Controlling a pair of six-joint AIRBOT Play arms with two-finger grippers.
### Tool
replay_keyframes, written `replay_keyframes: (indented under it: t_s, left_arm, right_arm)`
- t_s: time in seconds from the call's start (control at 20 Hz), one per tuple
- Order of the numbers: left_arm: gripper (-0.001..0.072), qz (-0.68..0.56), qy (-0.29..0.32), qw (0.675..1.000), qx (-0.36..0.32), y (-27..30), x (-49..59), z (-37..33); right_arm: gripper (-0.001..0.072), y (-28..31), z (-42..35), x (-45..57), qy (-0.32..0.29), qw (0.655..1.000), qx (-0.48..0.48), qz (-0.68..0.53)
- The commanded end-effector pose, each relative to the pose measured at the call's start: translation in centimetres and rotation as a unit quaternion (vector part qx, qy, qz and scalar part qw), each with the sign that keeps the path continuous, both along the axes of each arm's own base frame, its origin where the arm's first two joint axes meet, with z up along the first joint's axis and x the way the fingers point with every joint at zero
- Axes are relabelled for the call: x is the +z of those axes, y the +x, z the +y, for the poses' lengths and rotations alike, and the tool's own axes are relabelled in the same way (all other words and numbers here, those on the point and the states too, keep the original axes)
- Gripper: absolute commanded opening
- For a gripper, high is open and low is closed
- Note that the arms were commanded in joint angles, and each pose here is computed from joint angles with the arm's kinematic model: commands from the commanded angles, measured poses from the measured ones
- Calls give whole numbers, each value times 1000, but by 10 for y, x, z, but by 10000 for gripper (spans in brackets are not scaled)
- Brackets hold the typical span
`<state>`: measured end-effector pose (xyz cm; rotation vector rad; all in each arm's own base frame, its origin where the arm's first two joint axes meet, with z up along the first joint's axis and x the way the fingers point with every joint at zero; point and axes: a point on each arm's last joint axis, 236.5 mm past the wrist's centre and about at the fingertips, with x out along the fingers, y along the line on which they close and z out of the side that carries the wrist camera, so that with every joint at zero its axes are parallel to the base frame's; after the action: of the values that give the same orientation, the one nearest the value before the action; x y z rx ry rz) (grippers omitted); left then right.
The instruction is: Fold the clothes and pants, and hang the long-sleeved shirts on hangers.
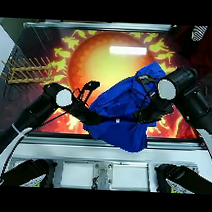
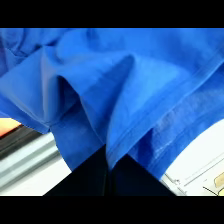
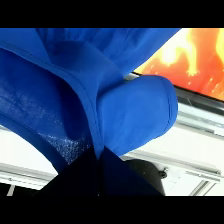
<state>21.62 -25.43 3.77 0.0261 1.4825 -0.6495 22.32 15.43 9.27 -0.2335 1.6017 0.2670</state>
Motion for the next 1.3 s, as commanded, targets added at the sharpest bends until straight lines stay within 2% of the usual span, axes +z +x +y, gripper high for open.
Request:
replay_keyframes:
  t_s: [0.0,0.1,0.15,0.25,0.45,0.7,0.8,1.05,1.25]
  left_arm:
    - [11,-8,-17,1000,-4,-12,8,4]
    - [12,-21,-25,999,-3,-19,15,9]
    - [60,-27,-30,999,-2,-21,18,11]
    - [698,-32,-44,999,1,-25,22,9]
    - [705,-72,-65,995,18,-8,50,12]
    - [705,-180,-78,975,105,73,113,72]
    - [704,-227,-32,958,171,109,126,133]
    - [704,-237,147,903,326,155,108,313]
    - [704,-208,219,865,401,175,70,420]
  right_arm:
    - [7,-10,3,-3,-2,1000,-13,10]
    - [7,-13,7,-3,-1,1000,-6,10]
    - [8,-14,8,-4,-2,1000,-4,10]
    - [8,-14,10,-5,-1,1000,-2,10]
    - [8,-14,10,-5,-1,1000,-1,10]
    - [8,-14,10,-5,-2,1000,-1,10]
    - [8,-14,10,-5,-2,1000,-1,10]
    - [8,-14,10,-5,-2,1000,-1,10]
    - [8,-14,10,-5,-2,1000,-1,10]
